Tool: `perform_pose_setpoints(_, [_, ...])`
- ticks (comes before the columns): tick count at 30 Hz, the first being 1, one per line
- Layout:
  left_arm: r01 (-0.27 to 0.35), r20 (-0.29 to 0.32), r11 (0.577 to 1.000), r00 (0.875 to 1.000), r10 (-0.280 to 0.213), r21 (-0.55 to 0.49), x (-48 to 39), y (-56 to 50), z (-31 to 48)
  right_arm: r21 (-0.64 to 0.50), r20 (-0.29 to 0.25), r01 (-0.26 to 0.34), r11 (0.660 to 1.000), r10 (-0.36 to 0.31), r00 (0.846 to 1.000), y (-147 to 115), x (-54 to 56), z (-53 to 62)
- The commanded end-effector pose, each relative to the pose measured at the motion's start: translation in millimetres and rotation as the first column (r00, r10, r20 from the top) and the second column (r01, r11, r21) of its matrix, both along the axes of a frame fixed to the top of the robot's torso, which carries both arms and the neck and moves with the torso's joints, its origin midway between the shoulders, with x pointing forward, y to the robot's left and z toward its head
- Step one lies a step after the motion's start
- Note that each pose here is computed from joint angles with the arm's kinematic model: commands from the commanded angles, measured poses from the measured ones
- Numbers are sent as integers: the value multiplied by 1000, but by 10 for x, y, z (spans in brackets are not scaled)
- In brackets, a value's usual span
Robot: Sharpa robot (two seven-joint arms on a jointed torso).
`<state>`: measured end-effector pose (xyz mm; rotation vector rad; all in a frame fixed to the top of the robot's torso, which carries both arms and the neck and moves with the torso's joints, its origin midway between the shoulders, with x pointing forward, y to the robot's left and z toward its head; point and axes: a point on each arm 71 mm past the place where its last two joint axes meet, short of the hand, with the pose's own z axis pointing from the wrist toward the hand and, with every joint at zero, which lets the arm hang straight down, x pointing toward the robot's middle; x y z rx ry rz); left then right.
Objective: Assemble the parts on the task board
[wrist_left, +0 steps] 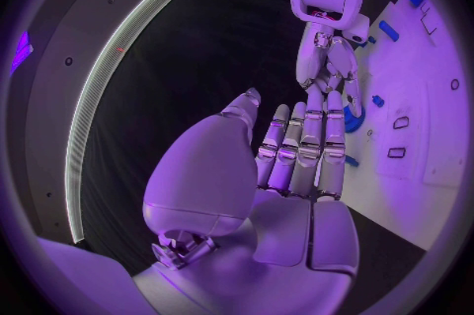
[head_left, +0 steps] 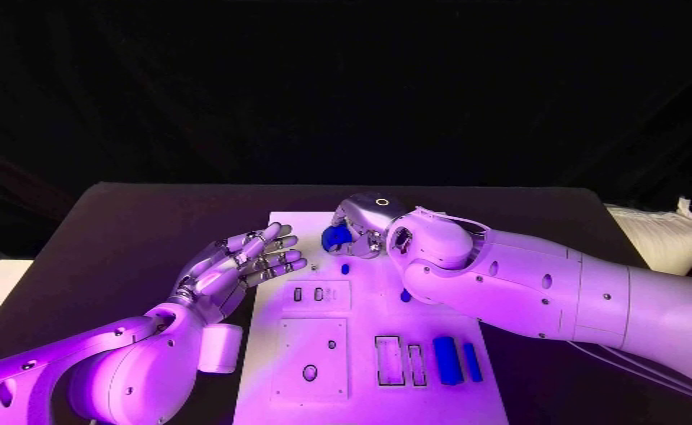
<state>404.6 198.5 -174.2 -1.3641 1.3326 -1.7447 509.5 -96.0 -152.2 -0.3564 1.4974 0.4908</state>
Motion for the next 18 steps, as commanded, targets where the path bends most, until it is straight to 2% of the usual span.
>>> perform_pose_setpoints(1, [19,6,1000,1000,-19,-15,-9,-20,16,-40,-20,15,999,-16,1000,-12,7,-31])
perform_pose_setpoints(12, [19,6,1000,1000,-18,-15,-9,-17,16,-45,-55,34,998,-36,998,-50,20,-57])
perform_pose_setpoints(15, [18,6,1000,1000,-18,-15,-9,-15,16,-22,-40,40,999,-41,998,-69,23,-39])
perform_pose_setpoints(18, [18,6,1000,1000,-18,-15,-9,-15,16,28,7,38,999,-38,999,-88,17,7])
